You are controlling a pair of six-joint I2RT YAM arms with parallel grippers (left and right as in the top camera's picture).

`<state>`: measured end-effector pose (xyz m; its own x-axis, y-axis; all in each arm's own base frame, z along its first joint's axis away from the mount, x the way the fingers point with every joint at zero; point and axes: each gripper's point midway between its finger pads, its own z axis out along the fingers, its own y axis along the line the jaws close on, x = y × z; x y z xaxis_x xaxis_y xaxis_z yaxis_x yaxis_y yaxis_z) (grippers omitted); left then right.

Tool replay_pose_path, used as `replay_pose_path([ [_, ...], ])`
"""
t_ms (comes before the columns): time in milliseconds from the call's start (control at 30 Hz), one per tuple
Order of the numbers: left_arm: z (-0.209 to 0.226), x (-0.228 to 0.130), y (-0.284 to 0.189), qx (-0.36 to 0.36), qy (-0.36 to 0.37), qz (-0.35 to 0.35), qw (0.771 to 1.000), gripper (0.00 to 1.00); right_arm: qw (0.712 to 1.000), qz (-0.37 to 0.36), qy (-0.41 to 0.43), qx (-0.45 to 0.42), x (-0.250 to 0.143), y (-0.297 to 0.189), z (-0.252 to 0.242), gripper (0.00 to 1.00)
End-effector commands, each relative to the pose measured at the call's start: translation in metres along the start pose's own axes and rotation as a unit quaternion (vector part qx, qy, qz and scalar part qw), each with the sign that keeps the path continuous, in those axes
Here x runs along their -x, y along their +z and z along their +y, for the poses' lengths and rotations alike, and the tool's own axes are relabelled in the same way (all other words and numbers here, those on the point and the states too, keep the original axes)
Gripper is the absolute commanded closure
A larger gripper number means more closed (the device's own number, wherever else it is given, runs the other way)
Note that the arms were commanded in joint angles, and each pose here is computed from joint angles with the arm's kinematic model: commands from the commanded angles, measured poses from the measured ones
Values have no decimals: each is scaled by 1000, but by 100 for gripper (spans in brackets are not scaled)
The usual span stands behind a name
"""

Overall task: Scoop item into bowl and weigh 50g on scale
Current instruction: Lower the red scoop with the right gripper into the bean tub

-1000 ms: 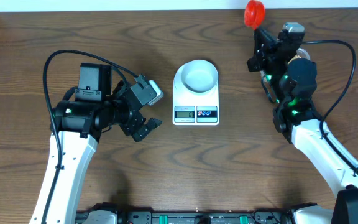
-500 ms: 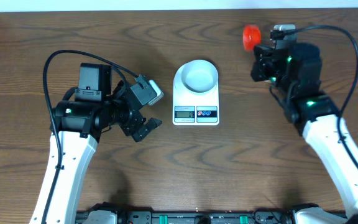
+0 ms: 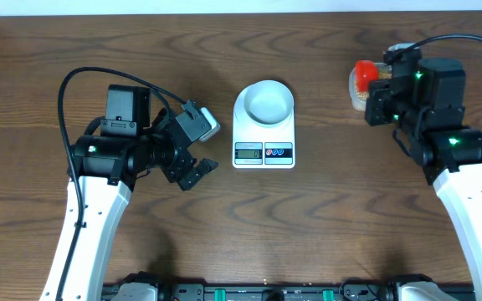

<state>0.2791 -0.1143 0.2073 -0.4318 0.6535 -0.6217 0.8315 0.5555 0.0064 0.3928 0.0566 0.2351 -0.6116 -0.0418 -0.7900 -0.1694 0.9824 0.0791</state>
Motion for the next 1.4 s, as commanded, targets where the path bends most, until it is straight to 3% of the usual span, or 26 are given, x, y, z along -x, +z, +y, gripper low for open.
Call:
replay_pose_path([
  [0, 2, 5, -7, 10, 2, -8, 1000, 2, 995, -1, -59, -84, 7, -2, -30, 99],
  [433, 2, 5, -7, 10, 2, -8, 1000, 2, 981, 53, -103, -156, -13, 36, -60, 99],
  [1367, 2, 5, -7, 10, 2, -8, 1000, 2, 973, 137, -88, -166, -75, 119, -103, 99],
])
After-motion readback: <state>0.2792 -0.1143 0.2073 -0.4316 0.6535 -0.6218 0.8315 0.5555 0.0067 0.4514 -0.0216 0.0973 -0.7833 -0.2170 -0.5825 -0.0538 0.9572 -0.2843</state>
